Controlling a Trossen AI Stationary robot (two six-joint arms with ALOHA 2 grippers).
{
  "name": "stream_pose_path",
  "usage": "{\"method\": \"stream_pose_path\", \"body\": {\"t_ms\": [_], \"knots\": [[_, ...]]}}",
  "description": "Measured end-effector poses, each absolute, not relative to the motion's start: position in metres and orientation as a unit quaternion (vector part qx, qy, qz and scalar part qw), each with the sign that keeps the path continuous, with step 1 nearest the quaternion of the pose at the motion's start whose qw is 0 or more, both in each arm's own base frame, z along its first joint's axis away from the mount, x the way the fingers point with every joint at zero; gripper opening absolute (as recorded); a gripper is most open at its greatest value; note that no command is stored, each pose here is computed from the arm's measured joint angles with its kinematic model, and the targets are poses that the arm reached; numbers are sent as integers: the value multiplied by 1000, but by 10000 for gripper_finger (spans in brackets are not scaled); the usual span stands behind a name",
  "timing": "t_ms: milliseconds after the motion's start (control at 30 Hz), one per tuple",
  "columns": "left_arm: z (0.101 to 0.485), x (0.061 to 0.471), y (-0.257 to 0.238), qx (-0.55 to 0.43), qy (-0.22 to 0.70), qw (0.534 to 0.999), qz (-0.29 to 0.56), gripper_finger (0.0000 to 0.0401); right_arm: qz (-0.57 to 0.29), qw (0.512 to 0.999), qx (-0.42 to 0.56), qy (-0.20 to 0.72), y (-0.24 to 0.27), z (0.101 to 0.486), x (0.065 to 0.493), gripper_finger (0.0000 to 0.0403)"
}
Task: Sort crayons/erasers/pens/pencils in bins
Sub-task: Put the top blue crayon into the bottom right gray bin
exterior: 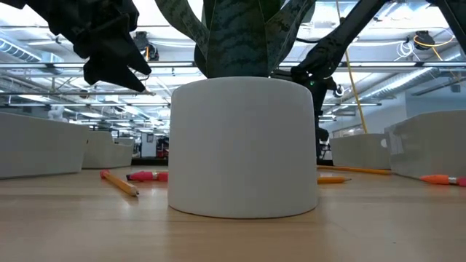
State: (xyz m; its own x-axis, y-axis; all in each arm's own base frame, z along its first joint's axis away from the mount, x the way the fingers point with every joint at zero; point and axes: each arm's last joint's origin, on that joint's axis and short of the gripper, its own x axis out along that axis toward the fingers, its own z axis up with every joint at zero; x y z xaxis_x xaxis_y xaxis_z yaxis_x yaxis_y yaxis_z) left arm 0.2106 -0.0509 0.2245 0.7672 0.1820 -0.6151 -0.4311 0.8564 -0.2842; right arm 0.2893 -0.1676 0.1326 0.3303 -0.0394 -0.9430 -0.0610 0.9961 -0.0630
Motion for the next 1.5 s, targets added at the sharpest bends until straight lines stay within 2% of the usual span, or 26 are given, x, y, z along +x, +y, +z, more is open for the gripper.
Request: {"method": "stream_pose_path", "body": {"t_ms": [200,300,400,567,733,933,1033,1200,1500], "knots": [[226,211,-50,-196,289,921,172,246,-45,829,-27,556,-167,156,285,134],[226,212,-48,-185,278,922,194,246,-180,841,33,508,-171,182,283,142],[229,215,-40,-161,254,928,219,246,-325,817,115,462,-174,196,278,150],[245,228,-14,-104,178,945,254,246,-412,777,182,440,-175,193,272,156],[282,239,21,-86,128,966,208,246,-447,736,226,455,-183,172,267,157],[322,238,46,-110,125,966,196,246,-465,695,287,467,-192,162,256,152],[340,237,50,-177,106,963,174,246,-479,663,310,485,-192,156,249,147],[365,237,49,-242,53,957,151,246,-489,654,344,463,-193,152,253,144],[396,233,49,-227,15,964,138,246,-537,602,409,427,-188,151,251,144]]}}
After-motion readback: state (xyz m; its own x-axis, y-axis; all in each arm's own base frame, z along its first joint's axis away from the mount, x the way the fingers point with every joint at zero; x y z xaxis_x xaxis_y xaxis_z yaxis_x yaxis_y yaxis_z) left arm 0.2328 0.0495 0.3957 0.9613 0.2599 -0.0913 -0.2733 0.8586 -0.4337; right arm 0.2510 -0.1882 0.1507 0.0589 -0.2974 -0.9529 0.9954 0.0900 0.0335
